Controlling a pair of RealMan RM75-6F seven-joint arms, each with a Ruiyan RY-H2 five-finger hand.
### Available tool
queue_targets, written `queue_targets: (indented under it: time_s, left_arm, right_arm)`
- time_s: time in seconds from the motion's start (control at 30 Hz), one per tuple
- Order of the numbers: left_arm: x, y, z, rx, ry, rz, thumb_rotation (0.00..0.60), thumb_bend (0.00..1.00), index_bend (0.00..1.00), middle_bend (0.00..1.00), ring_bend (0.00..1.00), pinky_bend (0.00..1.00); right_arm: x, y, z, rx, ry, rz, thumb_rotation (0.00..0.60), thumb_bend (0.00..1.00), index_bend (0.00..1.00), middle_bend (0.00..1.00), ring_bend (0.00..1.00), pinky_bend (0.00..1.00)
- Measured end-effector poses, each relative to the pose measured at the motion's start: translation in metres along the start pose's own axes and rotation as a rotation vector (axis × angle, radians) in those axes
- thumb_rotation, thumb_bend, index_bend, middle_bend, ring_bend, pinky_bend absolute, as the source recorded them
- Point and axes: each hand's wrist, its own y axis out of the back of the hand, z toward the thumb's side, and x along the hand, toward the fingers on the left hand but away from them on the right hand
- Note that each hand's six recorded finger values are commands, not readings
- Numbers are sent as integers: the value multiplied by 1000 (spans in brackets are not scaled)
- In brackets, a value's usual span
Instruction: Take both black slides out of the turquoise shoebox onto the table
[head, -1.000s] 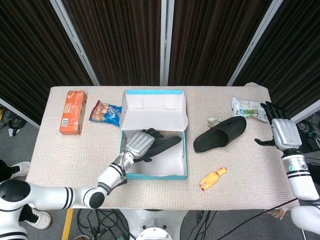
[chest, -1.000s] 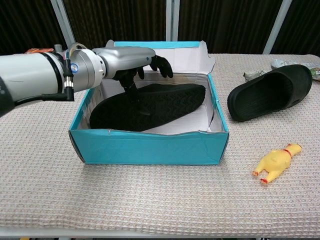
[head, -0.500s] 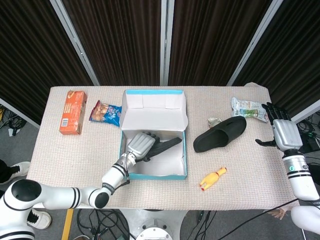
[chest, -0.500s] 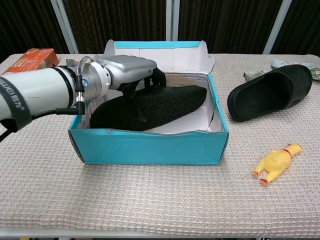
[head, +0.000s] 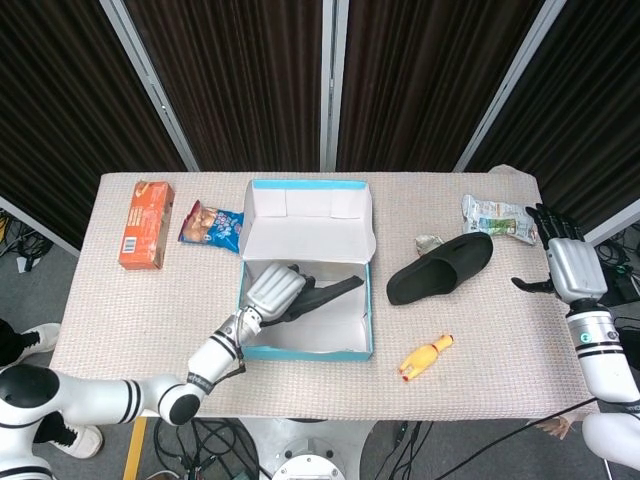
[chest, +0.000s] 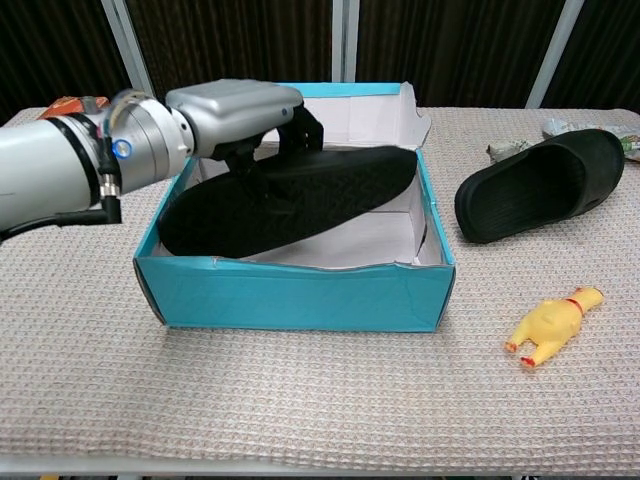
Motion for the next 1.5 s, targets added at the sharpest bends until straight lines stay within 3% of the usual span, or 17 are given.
queue_targets:
  time_s: [0.2,0.37,0.5,0.7,0.83,0.93,1.2,1.27,1.37,1.5]
  left_arm:
    - [-21,40,-18,-122,28,139,600,255,563,612,609,786]
    - [-59,78,-66,-235,140,288,600,256,559,595,605,773]
    - [-96,89,-111,-267,254,333,600,255,558,585,604,759]
    - [-116,58,-148,-330,382,230,600,254,552,581,604,750]
    - [-114,22,-160,-444,419,108,600,254,519,565,592,751]
    - [-113,1,-172,-519,457,53,600,234,473,529,561,747]
    - [-112,-10,-179,-531,504,38,600,171,254,304,323,647]
    - [-113,-10,-177,-535,512,38,600,158,193,229,236,572]
    - [-118,-8,-174,-543,513,29,600,123,109,105,78,380]
    - [-128,-2,-172,-557,517,37,600,65,70,15,0,209]
  right_arm:
    - [1,2,1,-6,7,-7,600,0,0,0,0,0]
    - [2,4,2,-11,14,-12,600,0,0,0,0,0]
    - [2,3,4,-19,20,-11,600,0,0,0,0,0]
    - [4,-1,6,-18,27,-2,600,0,0,0,0,0]
    - [5,-1,6,-18,30,-2,600,0,0,0,0,0]
    - [7,1,5,-13,27,-6,600,0,0,0,0,0]
    - [13,1,-2,-11,8,1,600,0,0,0,0,0]
    - [14,1,-3,-12,6,0,600,0,0,0,0,0]
    - [15,3,-6,-13,4,-7,600,0,0,0,0,0]
    - [18,3,-8,-14,2,-10,600,0,0,0,0,0]
